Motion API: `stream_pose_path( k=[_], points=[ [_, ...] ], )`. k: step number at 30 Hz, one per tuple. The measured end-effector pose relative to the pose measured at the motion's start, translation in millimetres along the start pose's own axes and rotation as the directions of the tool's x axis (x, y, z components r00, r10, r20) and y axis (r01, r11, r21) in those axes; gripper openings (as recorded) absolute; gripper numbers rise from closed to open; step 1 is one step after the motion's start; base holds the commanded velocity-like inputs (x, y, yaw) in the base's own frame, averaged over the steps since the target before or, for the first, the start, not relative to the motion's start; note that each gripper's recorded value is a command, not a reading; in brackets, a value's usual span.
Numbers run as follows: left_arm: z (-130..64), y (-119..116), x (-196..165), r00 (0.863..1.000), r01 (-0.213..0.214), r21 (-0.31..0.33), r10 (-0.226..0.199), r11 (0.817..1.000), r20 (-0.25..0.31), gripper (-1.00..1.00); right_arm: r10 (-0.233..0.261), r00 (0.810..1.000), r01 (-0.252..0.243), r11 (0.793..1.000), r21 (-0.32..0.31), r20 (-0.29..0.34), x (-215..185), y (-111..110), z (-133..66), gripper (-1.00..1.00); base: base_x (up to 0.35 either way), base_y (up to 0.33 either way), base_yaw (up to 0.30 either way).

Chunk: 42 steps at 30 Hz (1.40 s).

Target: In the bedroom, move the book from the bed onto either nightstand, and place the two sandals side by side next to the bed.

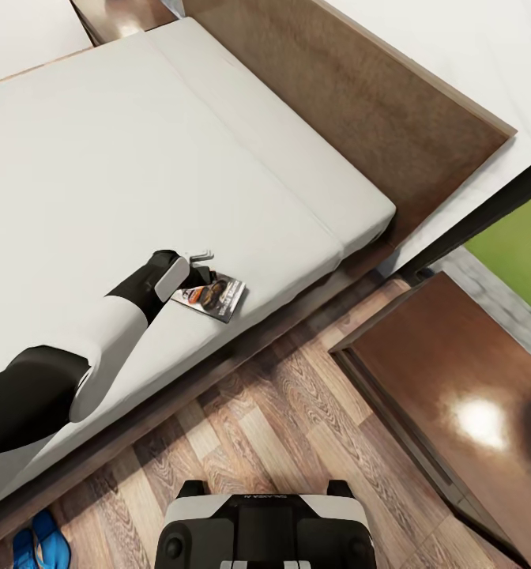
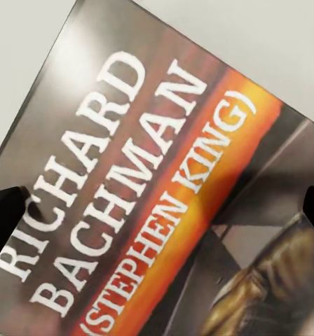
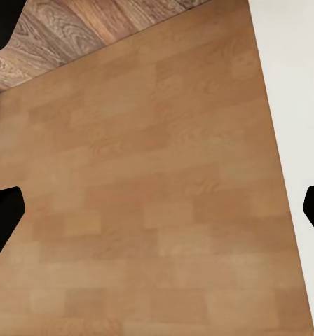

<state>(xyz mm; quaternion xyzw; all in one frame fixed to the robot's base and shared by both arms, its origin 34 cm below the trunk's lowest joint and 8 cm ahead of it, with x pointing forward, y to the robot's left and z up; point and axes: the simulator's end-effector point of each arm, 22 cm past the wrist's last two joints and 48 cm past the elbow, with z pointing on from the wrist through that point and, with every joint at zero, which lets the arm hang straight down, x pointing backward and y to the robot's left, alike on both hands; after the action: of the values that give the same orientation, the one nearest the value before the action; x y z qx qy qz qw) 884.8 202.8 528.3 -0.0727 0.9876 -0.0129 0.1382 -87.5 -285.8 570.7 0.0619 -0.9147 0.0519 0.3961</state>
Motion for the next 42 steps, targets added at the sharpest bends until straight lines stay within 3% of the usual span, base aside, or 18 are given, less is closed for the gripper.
stream_pose_path(
  k=[42],
  points=[
    [0.2,0.0,0.3,1.000,0.004,0.002,-0.004,1.000,-0.001,1.00,0.000,1.000,0.000,1.000,0.000,0.000,0.0,0.0,0.0,1.00,-0.035,0.000,0.000]
  ],
)
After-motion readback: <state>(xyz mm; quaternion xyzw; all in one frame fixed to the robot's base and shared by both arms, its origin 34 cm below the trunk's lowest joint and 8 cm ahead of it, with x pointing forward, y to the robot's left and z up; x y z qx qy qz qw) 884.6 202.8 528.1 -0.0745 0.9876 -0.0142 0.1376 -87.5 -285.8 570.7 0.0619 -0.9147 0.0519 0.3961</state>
